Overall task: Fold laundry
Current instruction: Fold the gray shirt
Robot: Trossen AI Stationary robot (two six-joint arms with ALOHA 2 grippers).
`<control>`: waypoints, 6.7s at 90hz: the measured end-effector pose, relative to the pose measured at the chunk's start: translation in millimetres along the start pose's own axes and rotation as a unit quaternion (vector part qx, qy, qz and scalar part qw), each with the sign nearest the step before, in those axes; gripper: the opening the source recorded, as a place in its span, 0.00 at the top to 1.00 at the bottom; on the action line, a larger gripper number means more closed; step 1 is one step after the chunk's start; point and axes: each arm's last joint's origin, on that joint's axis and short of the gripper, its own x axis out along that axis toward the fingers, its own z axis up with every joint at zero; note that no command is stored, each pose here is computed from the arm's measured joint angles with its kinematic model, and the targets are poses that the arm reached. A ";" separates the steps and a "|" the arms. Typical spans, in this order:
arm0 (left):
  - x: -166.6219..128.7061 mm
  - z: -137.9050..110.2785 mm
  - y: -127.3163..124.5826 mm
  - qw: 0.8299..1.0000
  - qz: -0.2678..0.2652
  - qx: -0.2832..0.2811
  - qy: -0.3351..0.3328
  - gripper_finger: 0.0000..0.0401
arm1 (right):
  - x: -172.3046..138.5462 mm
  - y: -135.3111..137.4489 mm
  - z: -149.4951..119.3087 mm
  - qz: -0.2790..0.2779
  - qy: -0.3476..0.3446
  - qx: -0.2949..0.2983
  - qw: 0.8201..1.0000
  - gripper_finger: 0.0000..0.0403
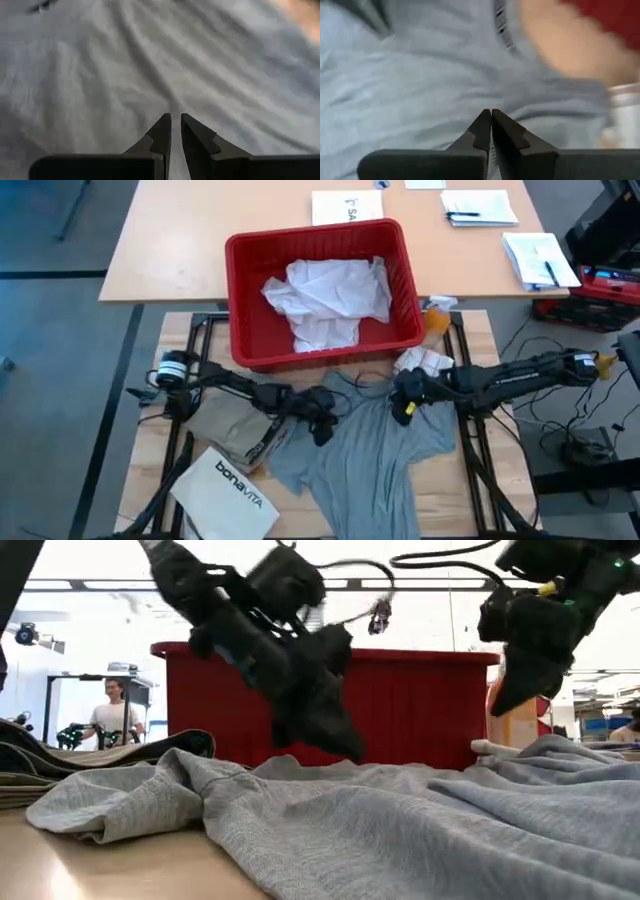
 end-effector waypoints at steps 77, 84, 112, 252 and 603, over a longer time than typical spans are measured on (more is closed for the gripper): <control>-56.1 -19.8 6.3 0.999 0.014 -0.029 -0.017 0.94 | 7.6 -3.9 -43.4 -0.144 0.052 0.128 0.980 1.00; -61.8 -11.7 -7.3 0.999 -0.021 -0.010 -0.042 0.94 | -9.4 9.3 -42.3 -0.094 0.010 0.148 0.985 1.00; -76.4 -38.5 -81.0 0.990 -0.113 0.024 -0.081 0.94 | -43.7 65.3 -84.9 0.096 0.044 0.247 0.963 0.78; 39.4 -97.7 -214.9 0.993 -0.099 0.054 0.018 0.94 | -56.0 140.4 -172.5 0.035 0.189 0.244 0.951 1.00; 17.9 -115.7 -204.8 0.991 -0.075 0.050 0.097 0.94 | -87.8 116.9 -157.7 -0.041 0.362 0.096 0.926 1.00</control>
